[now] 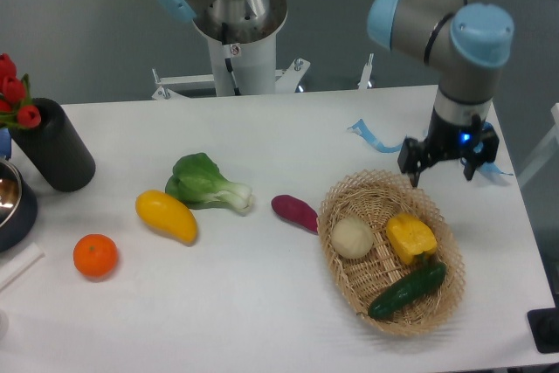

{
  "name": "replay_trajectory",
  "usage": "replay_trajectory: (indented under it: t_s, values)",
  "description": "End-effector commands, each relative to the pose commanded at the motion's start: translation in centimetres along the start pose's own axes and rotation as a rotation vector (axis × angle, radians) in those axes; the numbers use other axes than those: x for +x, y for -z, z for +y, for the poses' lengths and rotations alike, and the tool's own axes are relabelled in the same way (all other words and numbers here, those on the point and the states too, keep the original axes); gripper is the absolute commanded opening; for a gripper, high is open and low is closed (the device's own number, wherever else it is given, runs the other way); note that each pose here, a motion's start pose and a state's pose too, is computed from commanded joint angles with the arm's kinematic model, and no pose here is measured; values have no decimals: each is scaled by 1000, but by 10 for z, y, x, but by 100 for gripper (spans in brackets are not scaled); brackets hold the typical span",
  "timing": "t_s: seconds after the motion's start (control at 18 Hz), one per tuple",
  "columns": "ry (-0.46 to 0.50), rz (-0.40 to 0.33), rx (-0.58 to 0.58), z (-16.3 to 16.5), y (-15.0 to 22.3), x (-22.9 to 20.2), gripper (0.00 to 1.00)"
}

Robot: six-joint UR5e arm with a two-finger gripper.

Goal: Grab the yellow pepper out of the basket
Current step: 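Move the open gripper over the basket and lower onto the yellow pepper, then close the gripper around the yellow bell pepper in the basket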

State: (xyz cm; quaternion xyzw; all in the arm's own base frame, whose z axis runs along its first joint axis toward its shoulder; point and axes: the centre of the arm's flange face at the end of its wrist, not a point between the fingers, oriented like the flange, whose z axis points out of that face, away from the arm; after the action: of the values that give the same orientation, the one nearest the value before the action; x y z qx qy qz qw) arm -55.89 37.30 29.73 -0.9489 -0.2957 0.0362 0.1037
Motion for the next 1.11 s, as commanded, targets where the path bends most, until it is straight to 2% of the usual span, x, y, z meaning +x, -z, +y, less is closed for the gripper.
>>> replay_trajectory:
  t_s: [0.61,1.11]
  values:
    - [-29,32,-35,-12,-44,16,100]
    - [-40,32,-35,-16,-61,20,100]
